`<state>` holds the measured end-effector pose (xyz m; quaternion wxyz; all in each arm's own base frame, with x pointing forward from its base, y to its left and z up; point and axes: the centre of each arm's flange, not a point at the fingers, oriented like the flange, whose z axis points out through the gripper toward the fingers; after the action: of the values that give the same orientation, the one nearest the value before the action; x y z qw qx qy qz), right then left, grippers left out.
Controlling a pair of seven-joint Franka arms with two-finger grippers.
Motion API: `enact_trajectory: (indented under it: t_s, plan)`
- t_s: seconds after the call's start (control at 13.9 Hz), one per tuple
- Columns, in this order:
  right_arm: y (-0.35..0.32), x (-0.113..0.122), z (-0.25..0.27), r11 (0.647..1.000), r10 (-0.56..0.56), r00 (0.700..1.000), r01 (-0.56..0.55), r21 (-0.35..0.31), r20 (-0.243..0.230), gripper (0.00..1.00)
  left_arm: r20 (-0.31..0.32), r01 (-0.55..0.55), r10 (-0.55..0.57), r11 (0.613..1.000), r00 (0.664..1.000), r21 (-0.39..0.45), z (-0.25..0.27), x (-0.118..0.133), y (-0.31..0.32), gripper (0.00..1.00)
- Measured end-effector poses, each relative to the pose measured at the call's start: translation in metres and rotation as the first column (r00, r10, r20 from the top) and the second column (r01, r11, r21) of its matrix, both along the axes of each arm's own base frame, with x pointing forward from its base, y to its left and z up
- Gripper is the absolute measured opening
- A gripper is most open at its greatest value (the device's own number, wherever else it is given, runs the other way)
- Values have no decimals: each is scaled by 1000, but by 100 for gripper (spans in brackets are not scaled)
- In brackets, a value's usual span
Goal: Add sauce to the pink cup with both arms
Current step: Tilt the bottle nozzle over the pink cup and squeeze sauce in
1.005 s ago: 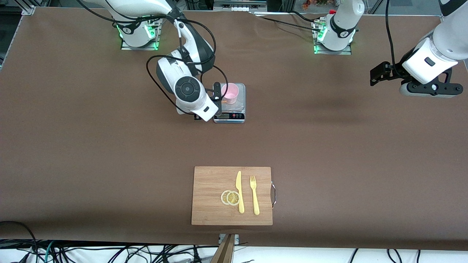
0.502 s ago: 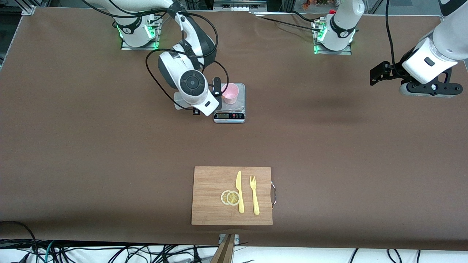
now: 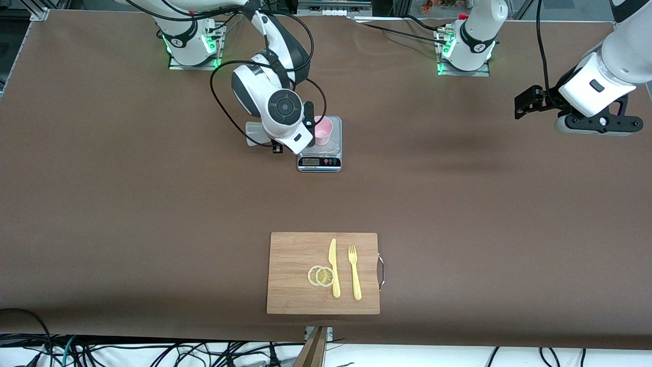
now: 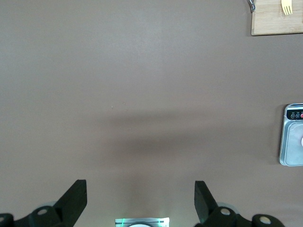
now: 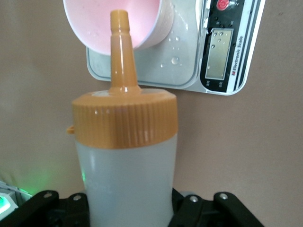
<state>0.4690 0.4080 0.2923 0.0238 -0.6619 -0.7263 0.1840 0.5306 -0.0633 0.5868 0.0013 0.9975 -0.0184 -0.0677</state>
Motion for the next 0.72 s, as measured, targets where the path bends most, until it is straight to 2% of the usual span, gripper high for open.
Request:
enact_trajectory:
  t_s: [0.72]
  plan:
    - [8, -16, 6, 996, 26, 999, -24, -85, 20, 30, 0, 1, -1, 1000, 1000, 0, 0, 0, -1, 100]
